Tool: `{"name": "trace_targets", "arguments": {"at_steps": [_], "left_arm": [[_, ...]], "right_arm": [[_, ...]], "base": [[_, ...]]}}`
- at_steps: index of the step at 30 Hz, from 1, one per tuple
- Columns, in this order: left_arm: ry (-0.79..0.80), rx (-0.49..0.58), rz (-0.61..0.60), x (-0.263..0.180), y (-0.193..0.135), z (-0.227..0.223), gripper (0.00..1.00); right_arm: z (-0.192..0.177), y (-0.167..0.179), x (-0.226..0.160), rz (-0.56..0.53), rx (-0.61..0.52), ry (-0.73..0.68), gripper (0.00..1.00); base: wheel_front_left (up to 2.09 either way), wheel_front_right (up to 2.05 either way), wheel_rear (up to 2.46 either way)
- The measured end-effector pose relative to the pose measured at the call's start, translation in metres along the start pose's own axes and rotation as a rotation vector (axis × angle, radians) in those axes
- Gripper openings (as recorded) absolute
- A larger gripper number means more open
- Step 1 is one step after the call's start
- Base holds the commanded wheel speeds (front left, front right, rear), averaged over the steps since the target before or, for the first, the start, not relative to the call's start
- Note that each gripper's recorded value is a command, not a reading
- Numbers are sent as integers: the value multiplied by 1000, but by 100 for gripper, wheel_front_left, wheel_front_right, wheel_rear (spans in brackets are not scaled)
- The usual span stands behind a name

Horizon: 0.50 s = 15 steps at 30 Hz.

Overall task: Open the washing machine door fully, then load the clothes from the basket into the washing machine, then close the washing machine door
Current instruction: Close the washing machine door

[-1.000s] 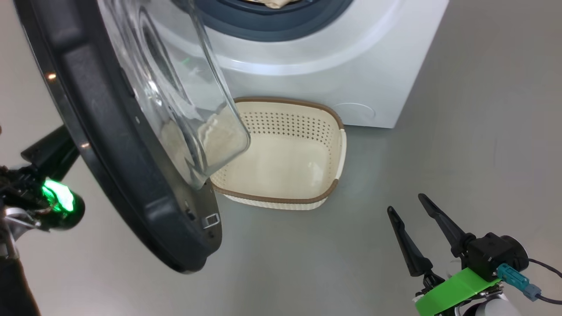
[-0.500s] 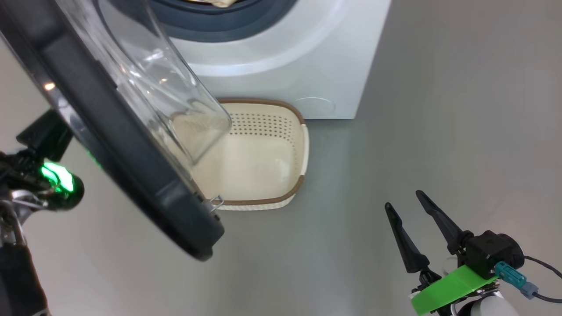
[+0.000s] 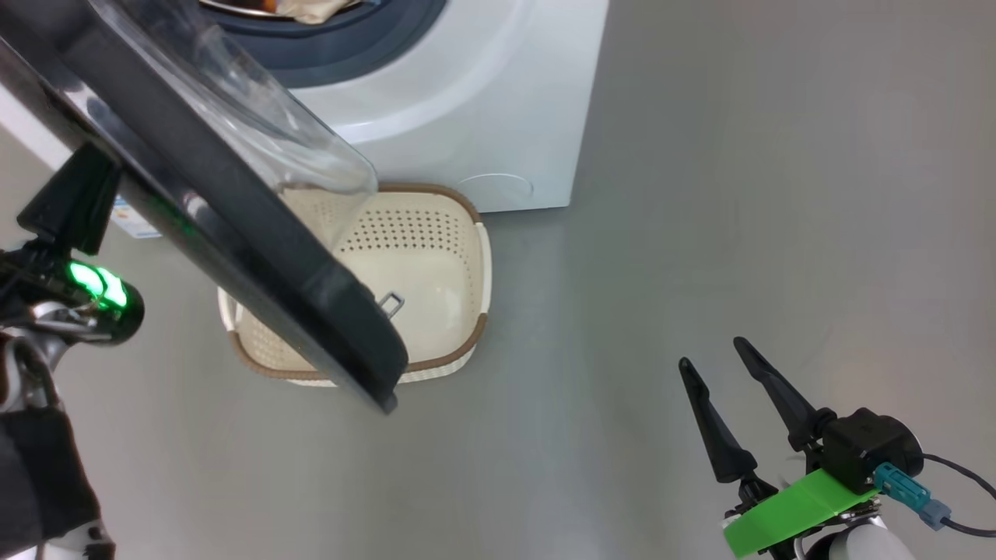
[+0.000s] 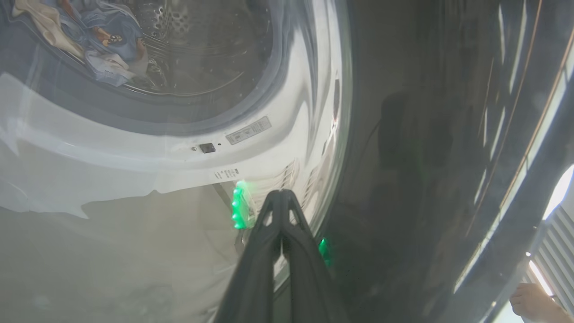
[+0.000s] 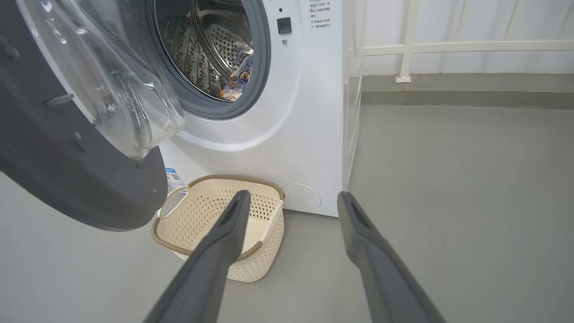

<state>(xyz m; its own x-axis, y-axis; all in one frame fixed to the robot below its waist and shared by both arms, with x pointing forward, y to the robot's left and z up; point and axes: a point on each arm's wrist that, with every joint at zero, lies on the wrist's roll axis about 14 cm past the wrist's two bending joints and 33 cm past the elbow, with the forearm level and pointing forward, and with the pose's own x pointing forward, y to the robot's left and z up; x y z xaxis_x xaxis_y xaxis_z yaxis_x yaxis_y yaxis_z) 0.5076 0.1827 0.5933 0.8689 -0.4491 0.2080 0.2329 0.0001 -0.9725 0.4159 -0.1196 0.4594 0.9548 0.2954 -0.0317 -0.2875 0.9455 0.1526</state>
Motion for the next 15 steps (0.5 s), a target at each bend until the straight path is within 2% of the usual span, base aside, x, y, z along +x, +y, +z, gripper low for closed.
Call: {"name": "trace_targets", "arguments": {"at_steps": [7,15], "left_arm": [[-104,-17,5,19,8,4,0],[-119,-9,7,29,7,-3,0]], "right_arm": [[9,-11,-8,-42,-8,-21,100],[15,-17,-12,-62,-14,-38,100]], "base": [[0,0,0],[0,0,0]]}}
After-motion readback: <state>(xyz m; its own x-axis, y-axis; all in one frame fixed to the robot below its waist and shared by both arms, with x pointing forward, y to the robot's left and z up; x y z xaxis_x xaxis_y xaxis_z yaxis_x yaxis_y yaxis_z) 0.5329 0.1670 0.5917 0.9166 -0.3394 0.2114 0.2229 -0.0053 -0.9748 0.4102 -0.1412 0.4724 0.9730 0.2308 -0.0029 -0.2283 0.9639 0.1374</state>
